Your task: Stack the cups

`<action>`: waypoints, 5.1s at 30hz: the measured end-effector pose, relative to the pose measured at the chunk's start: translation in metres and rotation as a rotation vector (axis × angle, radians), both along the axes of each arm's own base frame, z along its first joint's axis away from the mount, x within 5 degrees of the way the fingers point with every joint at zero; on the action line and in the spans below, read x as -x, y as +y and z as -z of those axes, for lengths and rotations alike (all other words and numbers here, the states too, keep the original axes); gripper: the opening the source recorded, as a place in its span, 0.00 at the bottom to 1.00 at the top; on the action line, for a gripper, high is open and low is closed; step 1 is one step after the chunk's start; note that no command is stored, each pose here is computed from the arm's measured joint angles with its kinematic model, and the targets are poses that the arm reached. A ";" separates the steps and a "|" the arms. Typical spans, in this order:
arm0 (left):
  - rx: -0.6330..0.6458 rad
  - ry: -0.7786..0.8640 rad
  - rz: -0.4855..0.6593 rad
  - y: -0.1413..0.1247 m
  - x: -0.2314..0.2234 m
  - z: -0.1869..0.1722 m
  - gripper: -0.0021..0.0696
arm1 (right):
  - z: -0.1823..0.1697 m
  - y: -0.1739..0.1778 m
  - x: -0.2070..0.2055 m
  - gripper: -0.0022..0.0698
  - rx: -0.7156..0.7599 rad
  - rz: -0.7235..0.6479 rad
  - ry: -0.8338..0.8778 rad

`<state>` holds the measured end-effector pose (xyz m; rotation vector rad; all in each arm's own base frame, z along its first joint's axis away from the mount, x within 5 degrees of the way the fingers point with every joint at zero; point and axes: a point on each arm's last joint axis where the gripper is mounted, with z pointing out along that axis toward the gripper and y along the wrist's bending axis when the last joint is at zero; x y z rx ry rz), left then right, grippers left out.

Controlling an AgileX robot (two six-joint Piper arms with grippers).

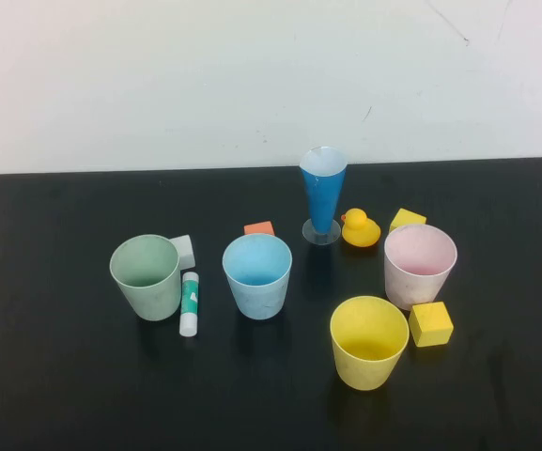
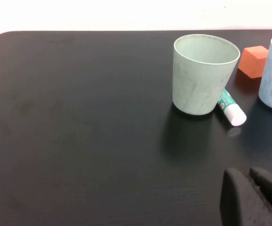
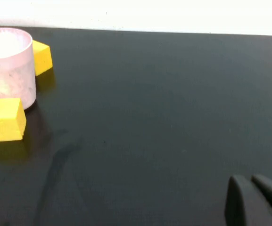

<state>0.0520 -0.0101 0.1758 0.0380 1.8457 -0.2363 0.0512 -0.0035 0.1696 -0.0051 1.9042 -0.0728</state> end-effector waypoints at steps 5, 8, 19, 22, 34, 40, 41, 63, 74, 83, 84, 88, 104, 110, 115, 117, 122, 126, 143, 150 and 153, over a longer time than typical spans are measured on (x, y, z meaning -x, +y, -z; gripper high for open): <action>0.000 0.000 0.000 0.000 0.000 0.000 0.03 | 0.000 0.000 0.000 0.03 0.000 0.000 0.000; 0.000 0.000 0.000 0.000 0.000 0.000 0.03 | 0.000 0.000 0.000 0.03 0.000 0.000 0.000; -0.030 -0.006 0.004 0.000 0.000 0.000 0.03 | 0.000 0.000 0.000 0.03 0.007 -0.002 0.000; -0.031 -0.006 0.005 0.000 0.000 0.000 0.03 | 0.000 0.000 0.000 0.03 0.007 -0.002 0.000; -0.043 -0.010 0.005 0.001 0.000 -0.001 0.03 | 0.000 0.000 0.000 0.03 0.007 -0.002 0.000; -0.043 -0.010 0.004 0.001 0.000 -0.001 0.03 | 0.000 0.000 0.000 0.03 0.023 -0.008 0.001; -0.045 -0.016 0.004 0.001 0.000 -0.001 0.03 | 0.000 0.000 0.000 0.03 0.025 -0.009 0.001; 0.058 -0.996 0.026 -0.001 0.020 -0.084 0.03 | -0.085 0.004 0.015 0.03 0.159 -0.018 -1.010; 0.167 -0.867 -0.026 0.005 0.014 -0.085 0.03 | -0.102 0.002 0.011 0.03 0.218 -0.020 -0.667; 0.099 -0.324 0.022 -0.003 -0.001 -0.128 0.03 | -0.124 0.004 -0.007 0.03 0.296 -0.129 -0.088; 0.076 -0.258 0.028 -0.004 -0.007 -0.129 0.03 | -0.119 0.004 -0.013 0.03 0.309 -0.145 -0.024; -0.017 0.068 0.060 -0.013 -0.039 -0.128 0.03 | -0.107 0.003 -0.034 0.03 0.324 -0.185 0.137; -0.071 0.461 0.118 -0.045 -0.188 -0.133 0.69 | -0.092 0.006 -0.063 0.03 0.235 -0.215 0.273; -0.173 0.495 0.140 -0.052 -0.237 -0.108 0.75 | -0.092 0.006 -0.063 0.03 0.224 -0.216 0.272; -0.197 0.547 0.134 -0.056 -0.269 -0.069 0.75 | -0.092 0.007 -0.063 0.03 0.207 -0.217 0.268; -0.208 0.564 0.133 -0.057 -0.278 -0.055 0.75 | -0.092 0.007 -0.063 0.03 0.203 -0.217 0.268; -0.220 0.603 0.125 -0.059 -0.293 -0.021 0.75 | -0.092 0.008 -0.063 0.03 0.198 -0.218 0.268; -0.227 0.638 0.128 -0.060 -0.296 -0.007 0.50 | -0.092 0.008 -0.063 0.03 0.198 -0.218 0.268; -0.065 0.472 0.243 -0.086 -0.283 -0.139 0.05 | -0.092 0.008 -0.063 0.03 0.224 -0.230 0.266; -0.104 0.528 0.399 -0.128 -0.275 -0.124 0.05 | -0.092 0.008 -0.063 0.03 0.219 -0.230 0.264; -0.119 0.560 0.411 -0.133 -0.280 -0.110 0.05 | -0.092 0.008 -0.063 0.03 0.218 -0.230 0.264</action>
